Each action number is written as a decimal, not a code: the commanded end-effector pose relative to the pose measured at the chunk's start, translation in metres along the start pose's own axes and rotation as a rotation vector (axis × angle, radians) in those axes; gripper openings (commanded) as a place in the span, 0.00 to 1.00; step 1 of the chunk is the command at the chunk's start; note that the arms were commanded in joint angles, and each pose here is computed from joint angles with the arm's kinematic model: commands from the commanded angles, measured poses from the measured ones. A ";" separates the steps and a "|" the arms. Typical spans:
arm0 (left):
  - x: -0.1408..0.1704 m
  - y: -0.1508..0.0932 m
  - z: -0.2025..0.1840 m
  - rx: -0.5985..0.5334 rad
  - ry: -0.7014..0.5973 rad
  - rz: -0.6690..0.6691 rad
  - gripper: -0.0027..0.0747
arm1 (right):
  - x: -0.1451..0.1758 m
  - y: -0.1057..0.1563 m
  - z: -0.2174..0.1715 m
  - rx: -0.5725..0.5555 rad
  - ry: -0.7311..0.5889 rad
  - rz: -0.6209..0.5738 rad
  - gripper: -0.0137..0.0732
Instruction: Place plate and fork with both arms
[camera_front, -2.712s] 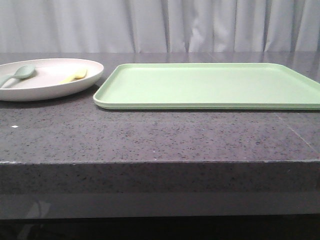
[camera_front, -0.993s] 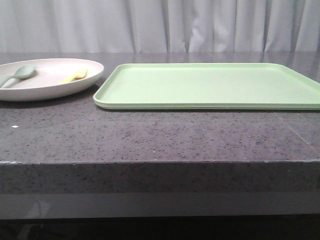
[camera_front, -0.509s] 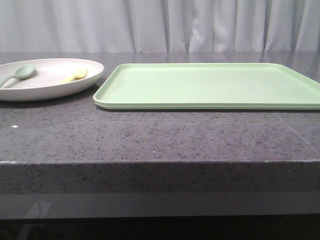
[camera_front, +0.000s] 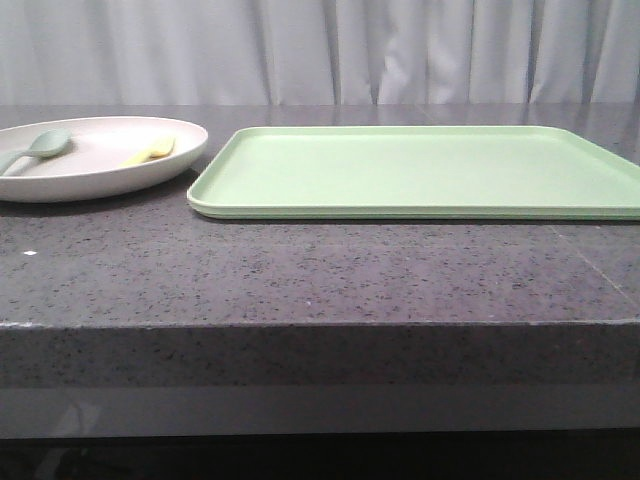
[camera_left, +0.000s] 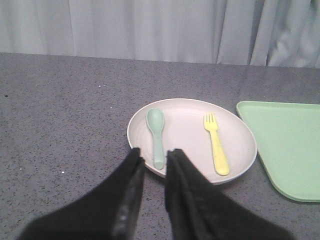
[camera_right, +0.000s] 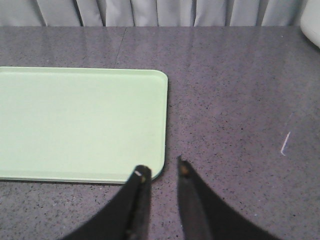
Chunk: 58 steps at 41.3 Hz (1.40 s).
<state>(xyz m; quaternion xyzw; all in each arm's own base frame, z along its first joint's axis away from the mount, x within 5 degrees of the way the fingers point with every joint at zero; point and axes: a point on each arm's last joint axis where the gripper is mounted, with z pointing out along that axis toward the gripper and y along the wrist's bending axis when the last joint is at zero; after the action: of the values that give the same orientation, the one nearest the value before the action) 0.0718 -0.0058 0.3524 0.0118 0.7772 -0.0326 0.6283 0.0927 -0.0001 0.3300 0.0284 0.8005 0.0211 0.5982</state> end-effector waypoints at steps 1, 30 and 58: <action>-0.014 0.001 -0.001 -0.015 -0.084 0.009 0.60 | -0.016 0.001 -0.001 -0.002 -0.089 -0.004 0.69; -0.017 0.002 0.003 -0.022 -0.109 0.017 0.79 | -0.016 0.001 -0.001 -0.002 -0.089 -0.004 0.83; -0.031 0.025 0.144 -0.073 0.565 -0.040 0.79 | -0.016 0.001 -0.001 -0.002 -0.088 -0.004 0.83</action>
<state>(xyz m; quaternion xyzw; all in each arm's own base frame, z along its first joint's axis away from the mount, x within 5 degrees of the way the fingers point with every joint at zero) 0.1998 0.0024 0.3383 0.0057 0.9316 -0.0089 0.3633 0.0931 -0.0001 0.3295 0.0285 0.8024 0.0211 0.5957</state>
